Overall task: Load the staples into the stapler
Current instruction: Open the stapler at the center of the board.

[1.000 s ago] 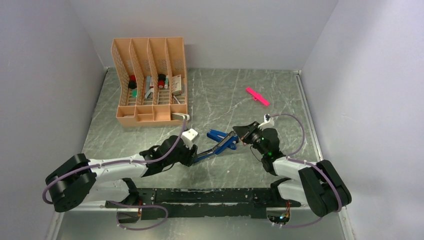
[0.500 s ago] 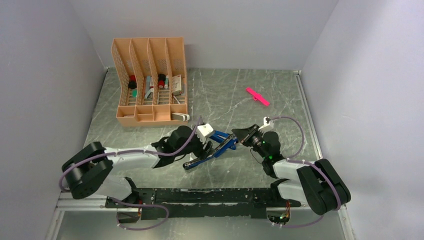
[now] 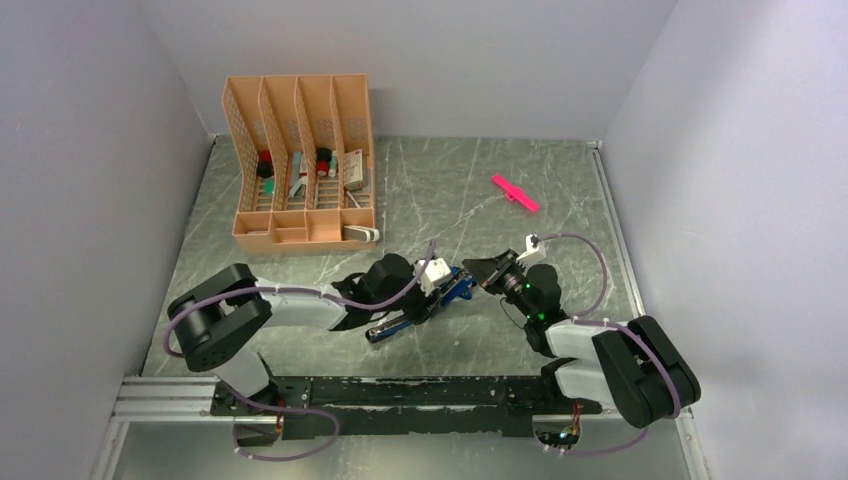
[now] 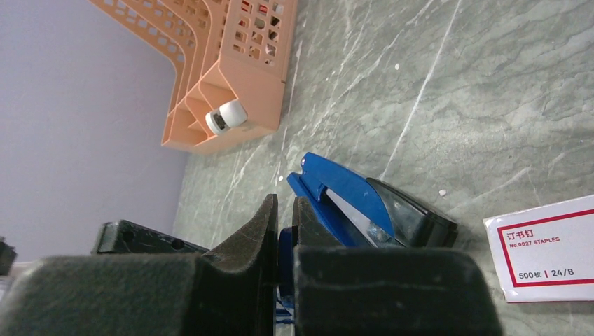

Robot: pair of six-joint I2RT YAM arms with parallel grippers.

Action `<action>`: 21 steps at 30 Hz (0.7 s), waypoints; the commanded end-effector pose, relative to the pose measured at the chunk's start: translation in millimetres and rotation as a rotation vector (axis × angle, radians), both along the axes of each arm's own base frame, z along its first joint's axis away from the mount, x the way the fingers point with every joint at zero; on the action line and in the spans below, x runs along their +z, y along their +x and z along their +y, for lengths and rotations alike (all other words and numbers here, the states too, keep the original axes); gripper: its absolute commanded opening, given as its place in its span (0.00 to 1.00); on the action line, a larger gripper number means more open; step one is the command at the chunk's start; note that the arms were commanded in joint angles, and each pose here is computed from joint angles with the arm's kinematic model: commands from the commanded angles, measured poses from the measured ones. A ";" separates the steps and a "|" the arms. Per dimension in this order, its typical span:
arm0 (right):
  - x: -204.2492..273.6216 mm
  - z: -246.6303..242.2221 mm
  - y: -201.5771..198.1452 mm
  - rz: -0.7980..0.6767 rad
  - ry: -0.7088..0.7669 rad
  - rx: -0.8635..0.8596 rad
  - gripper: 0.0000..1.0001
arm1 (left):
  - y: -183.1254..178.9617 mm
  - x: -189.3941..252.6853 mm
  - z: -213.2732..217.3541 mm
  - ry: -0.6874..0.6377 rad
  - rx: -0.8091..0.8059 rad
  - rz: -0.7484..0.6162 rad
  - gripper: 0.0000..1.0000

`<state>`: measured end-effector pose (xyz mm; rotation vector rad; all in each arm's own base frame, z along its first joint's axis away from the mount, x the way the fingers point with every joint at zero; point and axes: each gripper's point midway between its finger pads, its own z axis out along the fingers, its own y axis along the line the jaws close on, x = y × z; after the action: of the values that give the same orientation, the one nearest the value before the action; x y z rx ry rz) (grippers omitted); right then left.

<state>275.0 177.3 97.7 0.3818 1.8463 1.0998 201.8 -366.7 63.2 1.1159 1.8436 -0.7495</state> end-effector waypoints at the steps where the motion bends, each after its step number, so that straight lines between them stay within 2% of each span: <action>1: 4.4 2.0 -2.2 -0.019 0.019 0.020 0.00 | 5.4 2.2 -10.4 -0.003 -0.002 -0.029 0.52; 5: 6.2 2.3 -2.6 -0.027 0.022 0.023 0.00 | 11.4 -7.9 -5.1 0.057 0.042 -0.016 0.35; 13: 7.3 1.1 -4.4 -0.036 0.018 0.022 0.01 | 2.4 -8.4 -7.1 0.075 -0.011 0.009 0.08; 19: 21.4 -4.2 -4.0 -0.078 0.008 -0.002 0.31 | -1.1 -1.3 11.3 0.161 -0.019 -0.002 0.07; 21: 27.1 -8.7 -3.2 -0.097 -0.012 -0.022 0.37 | -5.1 1.2 21.1 0.199 -0.030 -0.004 0.07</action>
<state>268.6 176.3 109.0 0.3551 1.8102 1.1162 199.3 -355.3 43.6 1.2100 1.9576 -0.6409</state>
